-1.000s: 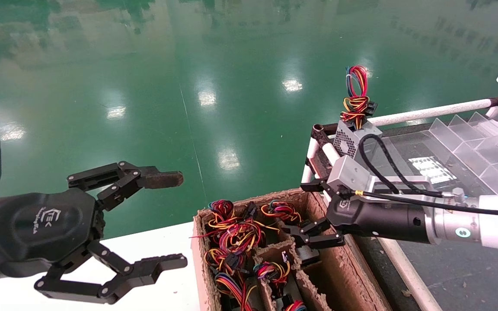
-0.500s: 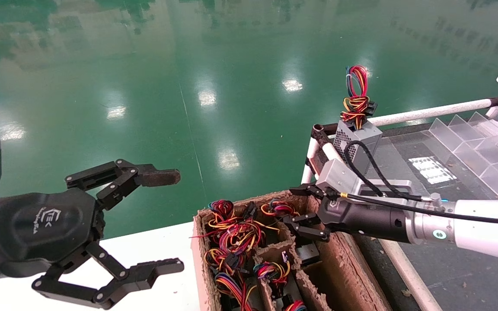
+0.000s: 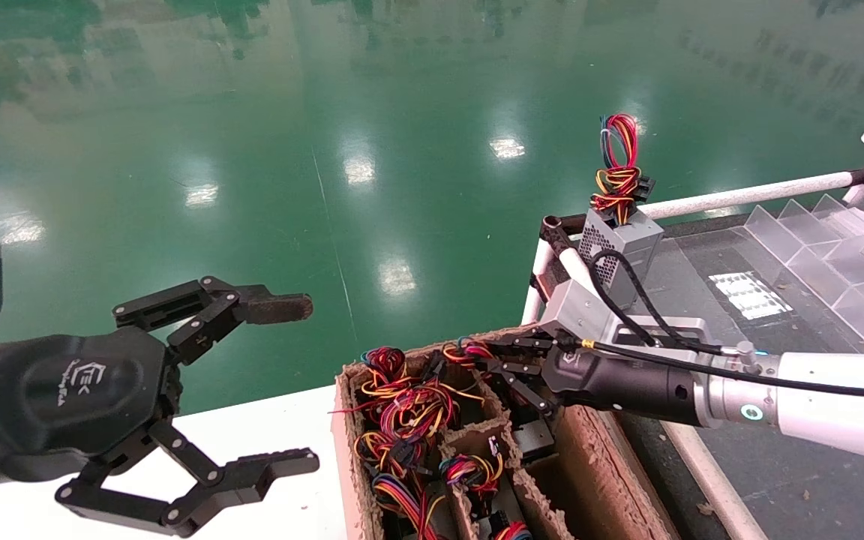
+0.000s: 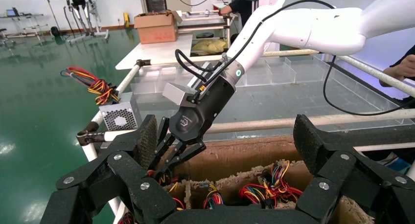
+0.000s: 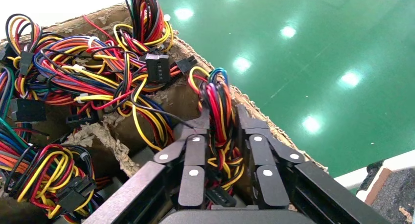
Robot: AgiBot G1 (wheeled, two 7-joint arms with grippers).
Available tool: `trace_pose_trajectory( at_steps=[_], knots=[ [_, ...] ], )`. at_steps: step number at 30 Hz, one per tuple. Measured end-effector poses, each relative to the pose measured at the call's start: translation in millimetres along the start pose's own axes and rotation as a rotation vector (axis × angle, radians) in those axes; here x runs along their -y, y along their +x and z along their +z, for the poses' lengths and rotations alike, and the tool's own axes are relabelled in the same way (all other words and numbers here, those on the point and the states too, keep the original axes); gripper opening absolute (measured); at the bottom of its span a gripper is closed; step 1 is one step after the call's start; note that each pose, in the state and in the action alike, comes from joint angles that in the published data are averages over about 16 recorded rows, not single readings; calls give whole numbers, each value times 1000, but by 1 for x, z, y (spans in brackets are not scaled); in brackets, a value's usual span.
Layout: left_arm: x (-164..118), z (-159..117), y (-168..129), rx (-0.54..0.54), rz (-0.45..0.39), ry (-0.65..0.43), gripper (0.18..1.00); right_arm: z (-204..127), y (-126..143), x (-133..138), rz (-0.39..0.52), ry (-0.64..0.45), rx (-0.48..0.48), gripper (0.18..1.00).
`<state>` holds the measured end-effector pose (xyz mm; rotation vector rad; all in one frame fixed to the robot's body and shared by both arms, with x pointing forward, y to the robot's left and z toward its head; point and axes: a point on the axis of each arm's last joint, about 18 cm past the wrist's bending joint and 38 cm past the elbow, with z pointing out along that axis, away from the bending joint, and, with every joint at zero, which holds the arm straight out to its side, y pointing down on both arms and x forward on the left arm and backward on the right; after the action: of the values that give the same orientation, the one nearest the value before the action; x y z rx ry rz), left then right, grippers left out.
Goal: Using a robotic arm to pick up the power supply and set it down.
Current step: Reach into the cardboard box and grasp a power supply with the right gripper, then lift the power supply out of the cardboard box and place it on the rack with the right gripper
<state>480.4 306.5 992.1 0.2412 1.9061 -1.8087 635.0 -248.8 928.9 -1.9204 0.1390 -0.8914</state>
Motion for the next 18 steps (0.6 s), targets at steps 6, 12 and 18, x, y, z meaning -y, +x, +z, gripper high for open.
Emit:
trace_pose_trajectory(
  at_steps=[6,12,18],
  knots=[
    [0,0,0,0,0,0,1001,-6,0,1,4,17,-11,296],
    [0,0,0,0,0,0,1001,-18,4,7,12,54,-36,258],
    [0,0,0,0,0,0,1001,-37,11,18,16,111,-76,251]
  ],
)
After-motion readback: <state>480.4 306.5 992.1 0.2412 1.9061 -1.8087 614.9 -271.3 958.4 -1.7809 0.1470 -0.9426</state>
